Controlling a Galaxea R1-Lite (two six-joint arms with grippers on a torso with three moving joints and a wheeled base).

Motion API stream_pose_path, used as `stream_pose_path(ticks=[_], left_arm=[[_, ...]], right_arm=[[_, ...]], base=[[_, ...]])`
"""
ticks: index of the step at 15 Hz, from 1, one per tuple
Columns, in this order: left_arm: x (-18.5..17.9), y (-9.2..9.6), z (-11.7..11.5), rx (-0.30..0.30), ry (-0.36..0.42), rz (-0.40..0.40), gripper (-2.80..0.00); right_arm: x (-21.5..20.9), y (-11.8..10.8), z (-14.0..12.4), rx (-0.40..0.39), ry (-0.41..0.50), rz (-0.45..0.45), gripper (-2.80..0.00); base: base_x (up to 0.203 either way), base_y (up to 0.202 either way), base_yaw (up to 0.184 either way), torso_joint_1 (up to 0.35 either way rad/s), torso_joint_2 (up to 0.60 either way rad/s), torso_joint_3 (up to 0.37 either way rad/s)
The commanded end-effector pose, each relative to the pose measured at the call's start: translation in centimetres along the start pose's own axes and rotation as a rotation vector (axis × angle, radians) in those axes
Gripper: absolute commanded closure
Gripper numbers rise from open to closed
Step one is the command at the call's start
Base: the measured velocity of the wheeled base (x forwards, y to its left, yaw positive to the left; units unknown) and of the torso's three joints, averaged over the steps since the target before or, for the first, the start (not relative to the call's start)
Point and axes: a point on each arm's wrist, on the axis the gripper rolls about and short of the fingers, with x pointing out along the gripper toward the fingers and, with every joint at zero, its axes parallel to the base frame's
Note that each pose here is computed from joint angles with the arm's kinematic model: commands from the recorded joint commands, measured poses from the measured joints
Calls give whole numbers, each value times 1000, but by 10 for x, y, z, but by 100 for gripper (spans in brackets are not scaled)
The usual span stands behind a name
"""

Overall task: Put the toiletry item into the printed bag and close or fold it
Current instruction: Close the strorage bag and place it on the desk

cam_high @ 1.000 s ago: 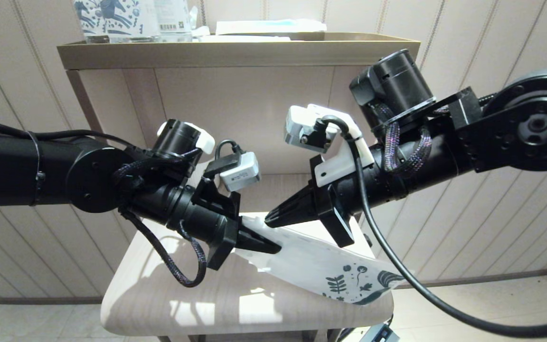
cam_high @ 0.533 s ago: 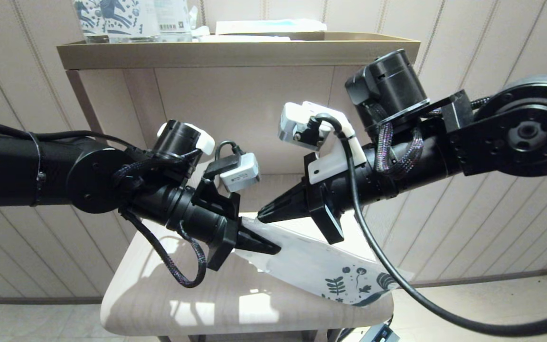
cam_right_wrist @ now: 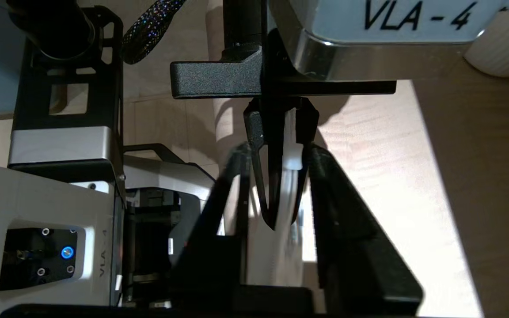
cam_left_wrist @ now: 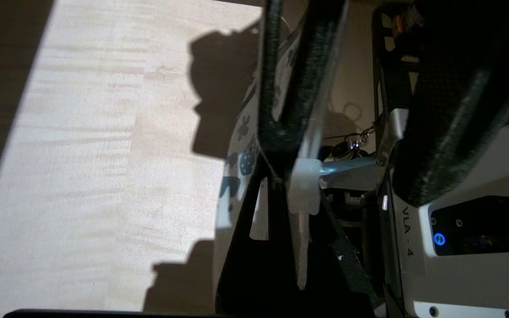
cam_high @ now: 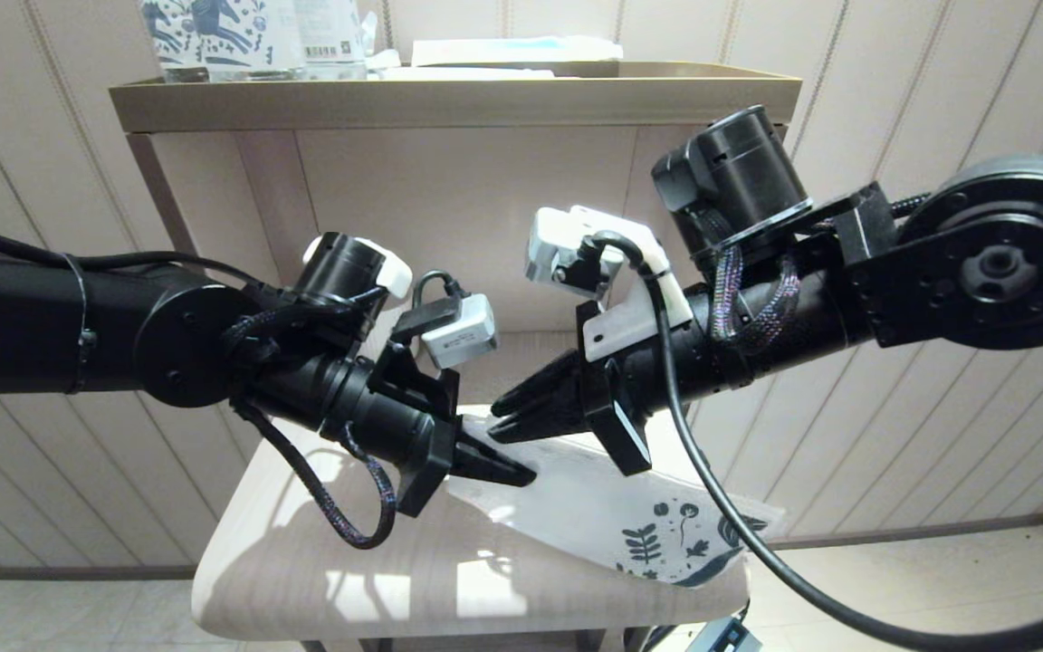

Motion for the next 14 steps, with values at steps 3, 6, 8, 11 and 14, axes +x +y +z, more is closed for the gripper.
stream_pose_path(ticks=[3,6,8,11,14], left_arm=[[0,0,0,2,-1,-4,0],[1,0,-1,1,0,-5,0],[1,1,-1,1,0,-5,0],[1,1,-2,-2,3,-5,0],[3,3,-3,-3,4,-8,0]], right_arm=[[1,0,-2,3,5,8,-280],[4,-2,-4,7,10,8,-280],[4,-3,-4,7,11,8,-280],[6,-5,-7,14,14,14,-280],[8,-6,-8,19,16,18,-280]], base=[[0,0,0,0,0,0],[0,0,0,0,0,0],[0,0,0,0,0,0],[0,0,0,0,0,0],[0,0,0,0,0,0]])
